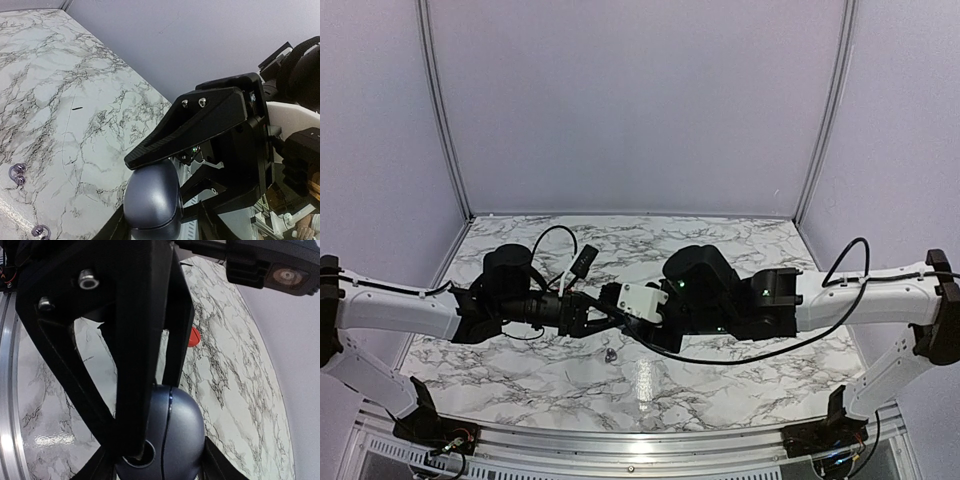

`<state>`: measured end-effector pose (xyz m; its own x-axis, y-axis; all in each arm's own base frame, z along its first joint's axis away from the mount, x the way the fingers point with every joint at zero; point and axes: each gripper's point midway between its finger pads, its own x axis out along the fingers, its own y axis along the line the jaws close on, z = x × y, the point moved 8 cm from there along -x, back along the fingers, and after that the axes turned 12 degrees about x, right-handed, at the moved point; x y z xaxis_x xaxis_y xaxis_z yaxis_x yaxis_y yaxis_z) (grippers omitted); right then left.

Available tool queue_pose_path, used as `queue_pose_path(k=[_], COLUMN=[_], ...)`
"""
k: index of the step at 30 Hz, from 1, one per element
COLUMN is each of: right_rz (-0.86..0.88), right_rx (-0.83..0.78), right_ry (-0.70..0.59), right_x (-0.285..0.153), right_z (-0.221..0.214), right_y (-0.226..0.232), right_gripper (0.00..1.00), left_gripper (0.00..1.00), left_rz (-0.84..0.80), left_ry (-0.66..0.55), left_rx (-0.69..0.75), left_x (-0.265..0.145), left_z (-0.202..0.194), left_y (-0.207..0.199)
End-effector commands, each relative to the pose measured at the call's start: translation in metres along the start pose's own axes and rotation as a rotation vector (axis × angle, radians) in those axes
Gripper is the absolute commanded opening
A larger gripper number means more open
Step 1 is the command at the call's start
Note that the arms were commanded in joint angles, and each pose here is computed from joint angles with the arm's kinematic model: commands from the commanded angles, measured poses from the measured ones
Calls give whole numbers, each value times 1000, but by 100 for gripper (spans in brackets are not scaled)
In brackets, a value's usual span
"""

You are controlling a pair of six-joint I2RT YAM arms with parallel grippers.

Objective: Insert the wireless bluetooth earbuds into the charging case
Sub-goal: Pass from the right arm to the left

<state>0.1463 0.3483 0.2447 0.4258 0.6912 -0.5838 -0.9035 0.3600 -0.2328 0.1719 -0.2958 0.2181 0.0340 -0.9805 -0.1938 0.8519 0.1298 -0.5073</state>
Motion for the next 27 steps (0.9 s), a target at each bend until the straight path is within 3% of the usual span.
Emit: queue_pose_path(k=[1,17,27], right_rz=[-32,-51,-83], right_rx=[-3,4,12], right_ry=[-75,-101,-106], right_x=[-14,-19,-21], right_z=[21,28,28], right_y=[-4,-6,-9], right_gripper=[38,38,38], left_gripper=[45,43,35], left_rz=[-70,-76,-70], left_ry=[-72,-76,-73], left_rx=[48,23,12], left_x=[3,10,12], left_z=[15,17,16], left_y=[-12,-10,-8])
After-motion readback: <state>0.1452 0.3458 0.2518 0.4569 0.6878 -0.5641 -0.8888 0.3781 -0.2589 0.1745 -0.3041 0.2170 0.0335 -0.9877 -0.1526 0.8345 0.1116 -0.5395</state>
